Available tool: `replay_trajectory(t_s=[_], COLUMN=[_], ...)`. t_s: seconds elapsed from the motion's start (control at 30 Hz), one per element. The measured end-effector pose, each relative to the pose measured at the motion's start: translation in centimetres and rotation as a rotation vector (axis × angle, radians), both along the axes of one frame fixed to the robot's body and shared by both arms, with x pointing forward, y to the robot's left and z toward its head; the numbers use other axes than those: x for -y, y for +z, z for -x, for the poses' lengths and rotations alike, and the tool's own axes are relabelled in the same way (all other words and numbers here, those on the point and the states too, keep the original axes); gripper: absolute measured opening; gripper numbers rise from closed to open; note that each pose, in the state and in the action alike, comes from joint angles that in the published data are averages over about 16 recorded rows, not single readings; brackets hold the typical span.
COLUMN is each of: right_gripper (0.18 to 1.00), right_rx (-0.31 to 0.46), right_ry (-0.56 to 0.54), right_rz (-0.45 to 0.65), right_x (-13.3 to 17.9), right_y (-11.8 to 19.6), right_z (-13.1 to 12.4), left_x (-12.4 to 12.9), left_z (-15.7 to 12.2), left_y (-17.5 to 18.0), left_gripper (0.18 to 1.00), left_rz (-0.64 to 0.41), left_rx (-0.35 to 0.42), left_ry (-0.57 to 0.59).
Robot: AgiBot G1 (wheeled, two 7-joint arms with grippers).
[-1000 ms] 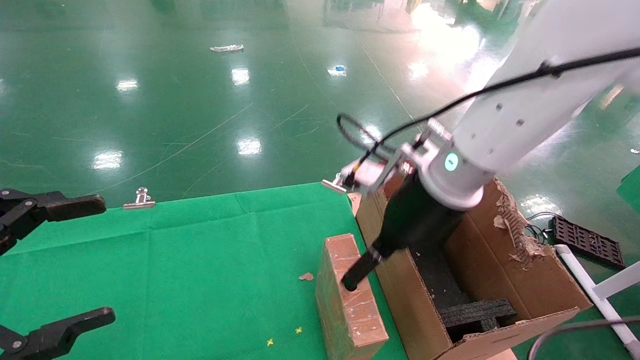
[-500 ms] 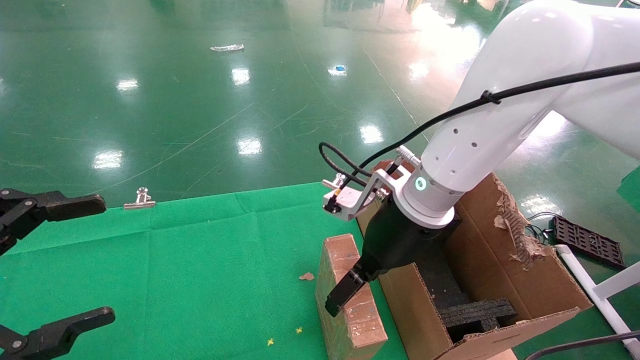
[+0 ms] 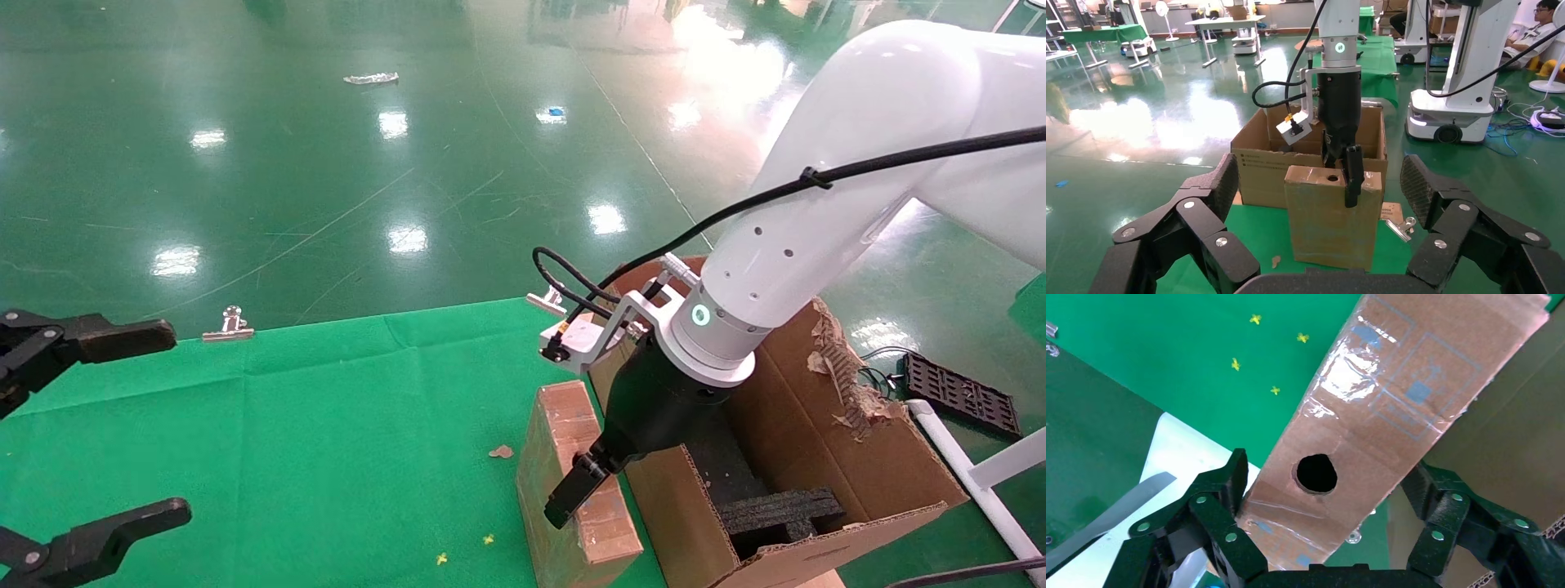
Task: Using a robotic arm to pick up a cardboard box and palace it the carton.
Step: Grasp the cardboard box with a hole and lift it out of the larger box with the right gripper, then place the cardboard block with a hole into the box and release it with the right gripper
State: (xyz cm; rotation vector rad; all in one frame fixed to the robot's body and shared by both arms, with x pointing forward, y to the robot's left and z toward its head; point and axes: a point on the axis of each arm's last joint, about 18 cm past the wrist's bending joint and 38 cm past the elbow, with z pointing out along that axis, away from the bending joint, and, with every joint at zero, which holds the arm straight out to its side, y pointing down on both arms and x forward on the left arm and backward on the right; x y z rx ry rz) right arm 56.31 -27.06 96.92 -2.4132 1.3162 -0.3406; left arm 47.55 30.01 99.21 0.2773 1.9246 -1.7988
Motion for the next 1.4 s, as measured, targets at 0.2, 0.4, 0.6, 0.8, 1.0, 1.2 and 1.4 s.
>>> replay_trajectory(t_s=[0.2, 0.4, 0.6, 0.8, 1.0, 1.2, 1.4], right_gripper=[0.869, 0.761, 0.627, 0.494, 0.393, 0.342, 0.328], right_rx=[-0.005, -0.003, 0.027, 0.166, 0.432, 0.696, 0.779], right_ry=[-0.007, -0.011, 0.002, 0.074, 0.148, 0.122, -0.016], right_rz=[-0.002, -0.004, -0.01, -0.065, -0.127, -0.129, -0.077], right_x=[0.4, 0.7, 1.0, 1.5, 4.0, 9.5, 16.3], right_y=[-0.4, -0.5, 0.1, 3.3, 9.5, 15.5, 17.2], right_z=[0.1, 0.1, 0.2, 0.4, 1.0, 2.6, 4.3], left_x=[0.0, 0.0, 0.0, 0.0, 0.0, 0.0, 0.0], left_z=[0.0, 0.0, 0.0, 0.0, 0.0, 0.0, 0.0], left_y=[0.0, 0.0, 0.0, 0.0, 0.0, 0.0, 0.0], left_gripper=[0.938, 0.858, 0.739, 0.601, 0.458, 0.346, 0.262], left_rz=[0.0, 0.0, 0.0, 0.0, 0.0, 0.0, 0.0], left_rx=[0.0, 0.0, 0.0, 0.0, 0.0, 0.0, 0.0], left_ry=[0.0, 0.0, 0.0, 0.0, 0.0, 0.0, 0.0])
